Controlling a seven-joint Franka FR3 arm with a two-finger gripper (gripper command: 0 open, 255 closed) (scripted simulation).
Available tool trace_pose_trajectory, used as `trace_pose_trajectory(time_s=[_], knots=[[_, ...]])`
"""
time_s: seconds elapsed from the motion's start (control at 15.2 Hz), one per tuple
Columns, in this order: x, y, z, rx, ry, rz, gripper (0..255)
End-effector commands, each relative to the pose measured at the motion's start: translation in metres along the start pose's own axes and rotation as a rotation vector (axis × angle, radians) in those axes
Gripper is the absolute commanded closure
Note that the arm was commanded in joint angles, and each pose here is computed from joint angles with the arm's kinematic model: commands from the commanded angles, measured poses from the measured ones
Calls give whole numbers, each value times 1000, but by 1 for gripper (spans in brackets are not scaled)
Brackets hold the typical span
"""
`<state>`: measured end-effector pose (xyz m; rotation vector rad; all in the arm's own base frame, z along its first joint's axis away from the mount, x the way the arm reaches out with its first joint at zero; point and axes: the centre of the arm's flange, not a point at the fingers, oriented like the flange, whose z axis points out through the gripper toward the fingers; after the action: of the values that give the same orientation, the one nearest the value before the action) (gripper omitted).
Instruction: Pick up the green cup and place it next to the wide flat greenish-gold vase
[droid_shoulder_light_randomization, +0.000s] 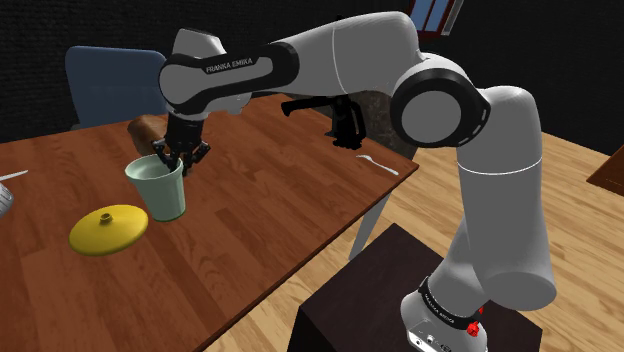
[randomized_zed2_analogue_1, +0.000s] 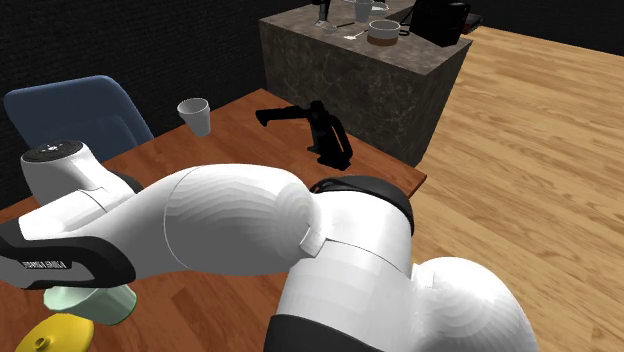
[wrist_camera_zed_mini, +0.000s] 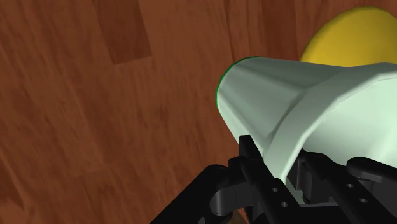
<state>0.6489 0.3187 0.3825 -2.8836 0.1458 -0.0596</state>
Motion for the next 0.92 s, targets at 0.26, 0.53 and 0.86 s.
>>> trace_pose_trajectory(time_s=[0.26,0.53,0.86], knots=[[0,0,0,1,1,0,0],[0,0,0,1,1,0,0],[0,0,-50,1,1,0,0]])
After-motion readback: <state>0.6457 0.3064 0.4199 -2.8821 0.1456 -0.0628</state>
